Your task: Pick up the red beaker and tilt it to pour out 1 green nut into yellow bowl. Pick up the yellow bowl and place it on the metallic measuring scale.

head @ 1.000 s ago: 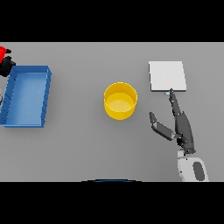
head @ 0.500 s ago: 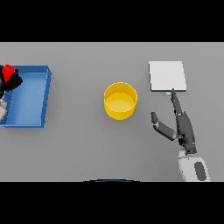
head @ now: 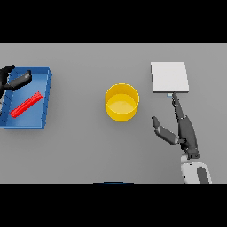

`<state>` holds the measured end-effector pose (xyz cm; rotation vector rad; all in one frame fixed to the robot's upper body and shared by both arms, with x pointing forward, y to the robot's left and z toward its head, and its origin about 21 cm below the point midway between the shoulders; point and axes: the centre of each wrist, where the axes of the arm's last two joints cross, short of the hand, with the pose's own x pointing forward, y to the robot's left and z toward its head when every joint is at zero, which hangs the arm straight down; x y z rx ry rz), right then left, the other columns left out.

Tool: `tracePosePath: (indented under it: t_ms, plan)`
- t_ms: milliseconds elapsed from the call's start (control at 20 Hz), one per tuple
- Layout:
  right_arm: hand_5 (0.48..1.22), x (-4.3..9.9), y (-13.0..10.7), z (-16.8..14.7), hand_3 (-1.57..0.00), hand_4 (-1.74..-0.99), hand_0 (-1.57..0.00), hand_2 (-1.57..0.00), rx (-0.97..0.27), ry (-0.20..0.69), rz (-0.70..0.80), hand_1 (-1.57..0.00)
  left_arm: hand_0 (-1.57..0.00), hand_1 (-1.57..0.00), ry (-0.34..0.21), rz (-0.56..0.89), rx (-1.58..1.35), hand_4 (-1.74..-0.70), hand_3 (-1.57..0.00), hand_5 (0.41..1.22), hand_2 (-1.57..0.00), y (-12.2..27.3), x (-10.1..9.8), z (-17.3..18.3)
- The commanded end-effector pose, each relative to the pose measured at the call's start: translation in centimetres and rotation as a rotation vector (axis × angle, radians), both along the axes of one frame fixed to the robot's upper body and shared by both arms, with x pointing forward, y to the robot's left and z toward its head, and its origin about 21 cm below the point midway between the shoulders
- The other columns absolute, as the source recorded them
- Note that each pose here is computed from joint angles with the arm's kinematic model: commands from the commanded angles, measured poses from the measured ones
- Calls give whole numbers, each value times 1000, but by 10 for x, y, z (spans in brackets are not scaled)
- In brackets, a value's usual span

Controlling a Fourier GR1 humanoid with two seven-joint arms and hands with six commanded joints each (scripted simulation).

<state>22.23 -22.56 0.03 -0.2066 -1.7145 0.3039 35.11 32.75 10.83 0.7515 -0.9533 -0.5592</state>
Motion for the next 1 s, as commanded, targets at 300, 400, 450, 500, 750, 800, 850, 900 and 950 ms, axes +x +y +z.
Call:
tracePosePath:
  t_ms: [300, 400, 450, 500, 750, 800, 850, 900, 950]
  plan:
    - [662, 3, 5, 4, 1, -1198, 1, 1, -89, 29, -8, 1, -50, -41, -106, -19, -43, -786, -39, 671, -41, 2, 2, 5]
    - [694, 12, 10, 8, 1, -1162, 1, 1, -103, 7, 81, 1, -32, -26, -112, -23, -41, -780, -24, 679, -26, 5, 2, 4]
    - [708, 18, 11, 16, 1, -1180, 1, 1, -143, -18, 125, 1, -25, -20, -111, -24, -40, -776, -19, 685, -21, 1, 1, 3]
    - [709, 23, 10, 20, 1, -1202, 1, 1, -190, -19, 149, 1, -20, -16, -106, -17, -43, -779, -15, 693, -16, -1, 3, 2]
    - [683, 52, 14, 42, 1, -1278, 1, 1, -478, -11, 296, 1, -6, -5, -98, -17, -54, -794, -4, 710, -5, -3, 4, -4]
    - [677, 56, 15, 48, 1, -1282, 1, 1, -549, -33, 330, 1, -5, -3, -106, -24, -55, -795, -3, 709, -4, -4, 6, -1]
    - [671, 62, 18, 51, 1, -1279, 1, 1, -622, -58, 364, 1, -3, -3, -104, -29, -59, -795, -2, 708, -3, -6, 7, -1]
    - [669, 68, 20, 56, 1, -1278, 1, 1, -686, -66, 395, 1, -3, -2, -103, -23, -52, -795, -2, 708, -2, -6, 8, -2]
    - [668, 73, 25, 60, 1, -1276, 1, 1, -756, -72, 436, 1, -2, -1, -102, -23, -52, -793, -1, 712, -1, -5, 6, -1]
